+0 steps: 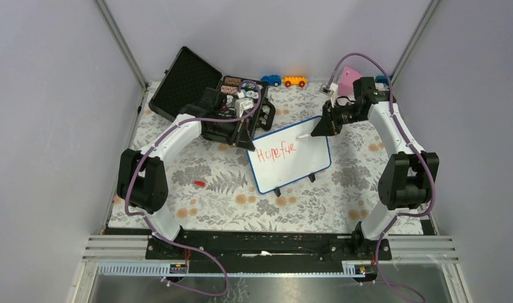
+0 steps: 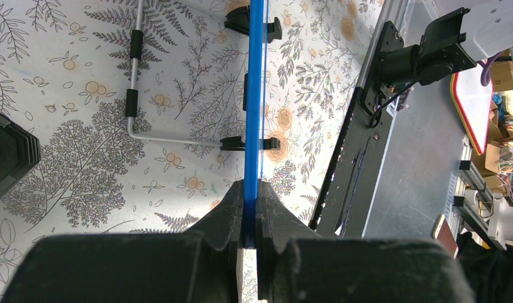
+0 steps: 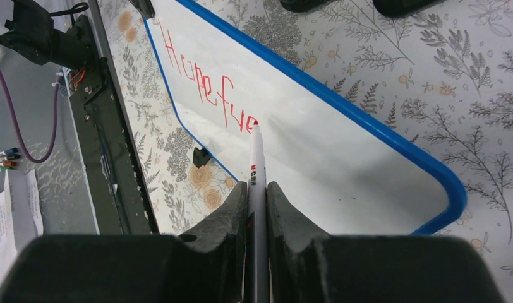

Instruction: Write a sentence on the whiteboard

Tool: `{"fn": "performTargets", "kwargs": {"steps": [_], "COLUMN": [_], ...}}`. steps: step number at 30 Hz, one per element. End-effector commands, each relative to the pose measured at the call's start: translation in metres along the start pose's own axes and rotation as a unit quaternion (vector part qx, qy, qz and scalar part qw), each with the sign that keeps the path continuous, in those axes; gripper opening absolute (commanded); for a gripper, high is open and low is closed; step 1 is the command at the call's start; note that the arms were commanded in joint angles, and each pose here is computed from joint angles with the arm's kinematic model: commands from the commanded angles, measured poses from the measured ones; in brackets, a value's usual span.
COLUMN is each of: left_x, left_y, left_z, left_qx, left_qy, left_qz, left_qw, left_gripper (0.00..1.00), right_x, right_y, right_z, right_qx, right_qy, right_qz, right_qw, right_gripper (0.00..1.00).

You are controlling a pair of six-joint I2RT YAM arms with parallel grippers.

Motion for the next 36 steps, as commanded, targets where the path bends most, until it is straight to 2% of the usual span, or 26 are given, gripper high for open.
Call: {"fn": "performTargets", "kwargs": {"steps": [1,25,36], "left_x": [0.002,0.001,0.002], "left_y": [-0.001,-0.002,-0.001], "left_z": [0.002,0.002,0.003], "left_qx": [0.024,0.026,0.025], "left_qy": [0.001,0.001,0.002], "left_qz": [0.004,0.005,0.005], "left_qw": [1.000,1.000,1.000], "left_gripper": [0.00,0.00,0.00], "right_x": [-0.003,0.004,0.009], "right_y": [0.000,-0.012,-0.011], "right_z": [0.014,0.012,-0.005], "right_qx": [-0.008,0.002,0.008], "right_qy": [-0.020,-0.011,0.005], "right_qz": [0.010,0.004,0.007], "right_qw": [1.000,1.000,1.000], "right_gripper": [0.00,0.00,0.00]}}
Point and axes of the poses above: each gripper's point midway between its finger pads, its own x axis out along the fingers, its own y axis along the line the jaws close on, z = x × y, the point moved 7 cm from there along -x, back along the fingers, and after that the axes turned 6 degrees about x, right-handed, at the moved point
